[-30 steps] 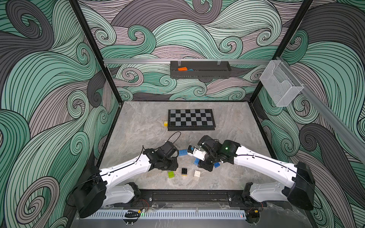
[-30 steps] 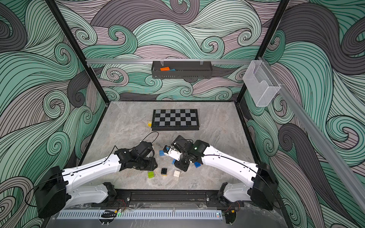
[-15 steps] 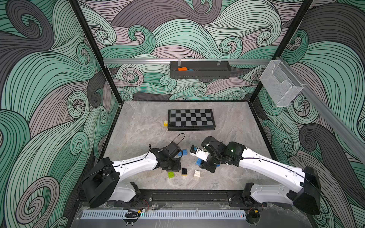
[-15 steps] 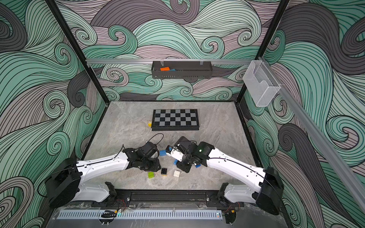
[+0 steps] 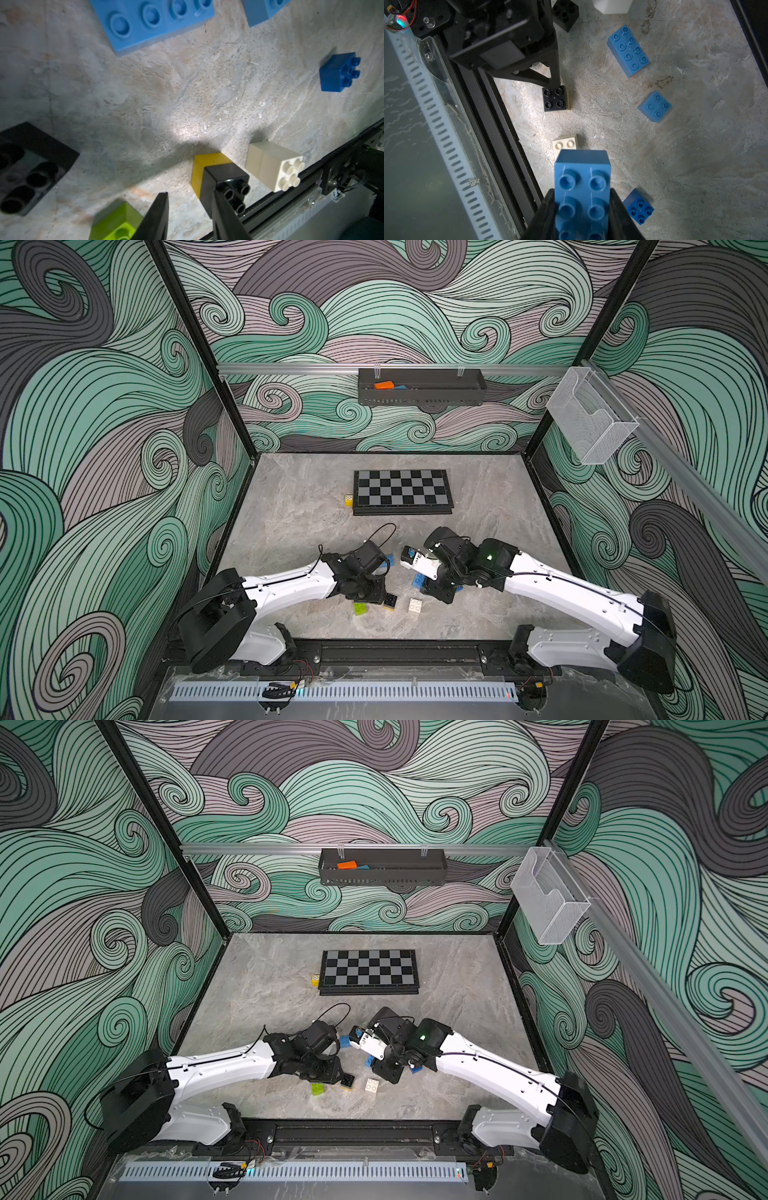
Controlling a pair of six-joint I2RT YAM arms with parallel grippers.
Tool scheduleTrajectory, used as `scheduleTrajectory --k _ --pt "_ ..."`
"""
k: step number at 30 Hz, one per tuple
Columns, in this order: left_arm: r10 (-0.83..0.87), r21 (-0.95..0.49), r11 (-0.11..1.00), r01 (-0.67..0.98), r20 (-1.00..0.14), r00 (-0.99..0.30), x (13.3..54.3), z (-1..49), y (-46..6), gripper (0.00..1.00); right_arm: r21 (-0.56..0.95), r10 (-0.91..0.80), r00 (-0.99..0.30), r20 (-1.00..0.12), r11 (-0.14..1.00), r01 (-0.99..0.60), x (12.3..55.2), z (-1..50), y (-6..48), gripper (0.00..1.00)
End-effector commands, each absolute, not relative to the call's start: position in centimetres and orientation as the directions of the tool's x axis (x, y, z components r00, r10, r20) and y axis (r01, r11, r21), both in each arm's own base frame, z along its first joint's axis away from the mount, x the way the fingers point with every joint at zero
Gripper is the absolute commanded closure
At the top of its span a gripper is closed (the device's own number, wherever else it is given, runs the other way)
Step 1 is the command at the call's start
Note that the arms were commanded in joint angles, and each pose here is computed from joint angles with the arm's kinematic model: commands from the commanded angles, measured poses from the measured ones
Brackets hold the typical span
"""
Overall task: Assemble a giraffe with lego
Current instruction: Adjust the lego brick at the center of the board.
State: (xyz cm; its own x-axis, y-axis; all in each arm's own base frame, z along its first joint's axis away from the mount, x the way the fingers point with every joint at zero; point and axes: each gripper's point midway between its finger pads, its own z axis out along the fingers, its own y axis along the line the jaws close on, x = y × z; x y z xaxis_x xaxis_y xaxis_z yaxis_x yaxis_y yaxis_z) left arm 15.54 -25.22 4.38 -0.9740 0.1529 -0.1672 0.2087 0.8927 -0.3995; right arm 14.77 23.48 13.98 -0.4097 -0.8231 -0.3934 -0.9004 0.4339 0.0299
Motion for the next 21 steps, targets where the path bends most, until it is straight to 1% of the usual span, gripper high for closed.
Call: scheduleTrajectory --k 1,9,11,15,17,20,21 --pt "0.149 -0.433 0.876 0.214 -0.18 -0.972 16.0 5.1 -26.8 0.62 0.027 -0.825 -0.41 -0.388 0.435 -0.9 14.3 14.2 22.8 0.77" --pt "0.151 -0.447 0.867 0.221 -0.187 -0.971 16.1 5.5 -27.7 0.62 0.018 -0.832 -0.402 -0.383 0.428 -0.904 14.0 14.3 22.3 0.76" --pt "0.156 -0.434 0.875 0.216 -0.169 -0.973 16.0 4.8 -27.7 0.62 0.019 -0.833 -0.4 -0.381 0.426 -0.905 13.9 14.2 22.2 0.76" --pt "0.144 -0.411 0.888 0.208 -0.181 -0.973 16.2 5.2 -27.2 0.61 0.022 -0.835 -0.397 -0.38 0.421 -0.907 13.8 14.2 22.3 0.76" --pt "0.124 -0.397 0.896 0.2 -0.208 -0.97 16.5 6.1 -26.6 0.56 0.022 -0.835 -0.396 -0.382 0.421 -0.907 13.9 14.2 22.3 0.75" --pt "0.1 -0.371 0.91 0.185 -0.237 -0.966 16.7 6.9 -25.3 0.43 0.039 -0.829 -0.401 -0.389 0.42 -0.907 13.7 14.4 22.6 0.75" --pt "0.087 -0.367 0.913 0.176 -0.248 -0.965 16.8 7.3 -24.8 0.4 0.047 -0.828 -0.404 -0.39 0.42 -0.906 13.6 14.3 22.7 0.75"
